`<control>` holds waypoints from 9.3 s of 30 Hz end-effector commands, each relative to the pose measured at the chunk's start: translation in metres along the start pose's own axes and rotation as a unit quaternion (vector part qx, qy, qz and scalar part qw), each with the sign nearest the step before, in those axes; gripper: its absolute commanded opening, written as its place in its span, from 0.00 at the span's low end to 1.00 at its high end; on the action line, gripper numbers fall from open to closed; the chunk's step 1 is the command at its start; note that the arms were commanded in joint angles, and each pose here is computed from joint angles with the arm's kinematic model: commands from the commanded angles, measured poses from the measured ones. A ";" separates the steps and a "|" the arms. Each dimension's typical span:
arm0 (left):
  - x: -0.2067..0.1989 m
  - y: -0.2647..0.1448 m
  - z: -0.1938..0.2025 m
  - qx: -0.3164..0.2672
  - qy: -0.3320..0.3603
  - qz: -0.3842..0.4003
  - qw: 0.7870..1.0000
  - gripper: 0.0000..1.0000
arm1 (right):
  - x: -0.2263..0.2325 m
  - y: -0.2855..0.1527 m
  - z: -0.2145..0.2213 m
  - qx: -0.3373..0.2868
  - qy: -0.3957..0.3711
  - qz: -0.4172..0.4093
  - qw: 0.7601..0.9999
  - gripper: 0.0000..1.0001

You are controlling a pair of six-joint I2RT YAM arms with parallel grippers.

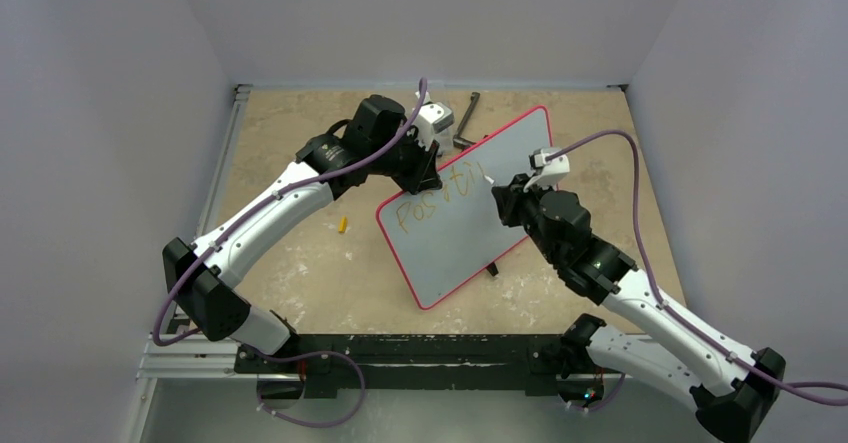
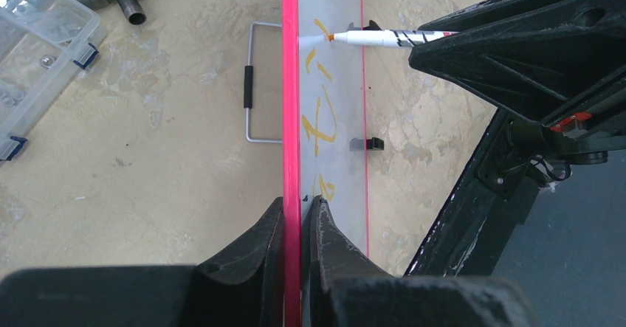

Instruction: Write a sentence on the whiteboard

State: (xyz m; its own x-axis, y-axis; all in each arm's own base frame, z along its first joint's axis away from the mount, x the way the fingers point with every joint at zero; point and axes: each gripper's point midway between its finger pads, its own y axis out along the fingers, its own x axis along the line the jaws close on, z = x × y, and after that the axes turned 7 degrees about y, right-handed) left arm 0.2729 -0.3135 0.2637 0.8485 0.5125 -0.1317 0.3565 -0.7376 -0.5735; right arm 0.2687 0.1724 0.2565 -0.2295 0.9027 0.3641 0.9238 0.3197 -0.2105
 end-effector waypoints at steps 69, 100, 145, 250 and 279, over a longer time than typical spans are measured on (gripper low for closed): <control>0.006 0.002 0.033 0.058 0.041 -0.015 0.997 0.00 | -0.005 -0.017 -0.072 -0.062 -0.010 0.011 0.998 0.00; 0.004 0.001 0.032 0.056 0.041 -0.011 0.998 0.00 | -0.017 0.022 -0.049 -0.031 0.006 0.000 0.999 0.00; -0.001 -0.003 0.027 0.047 0.042 -0.005 0.998 0.00 | 0.013 0.009 -0.086 -0.059 0.029 -0.053 0.996 0.00; 0.000 0.001 0.032 0.056 0.043 -0.007 0.997 0.00 | -0.030 0.018 -0.035 -0.027 0.008 0.020 0.999 0.00; -0.002 0.001 0.031 0.055 0.043 -0.004 0.998 0.00 | -0.039 -0.004 -0.080 -0.068 -0.007 0.066 0.995 0.00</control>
State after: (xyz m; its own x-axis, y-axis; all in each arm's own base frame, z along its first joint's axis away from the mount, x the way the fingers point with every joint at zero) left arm 0.2687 -0.3156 0.2664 0.8537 0.5059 -0.1235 0.3569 -0.7410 -0.5688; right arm 0.3049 0.1209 0.2806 -0.0986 0.9458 0.3095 0.9647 0.1671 -0.2034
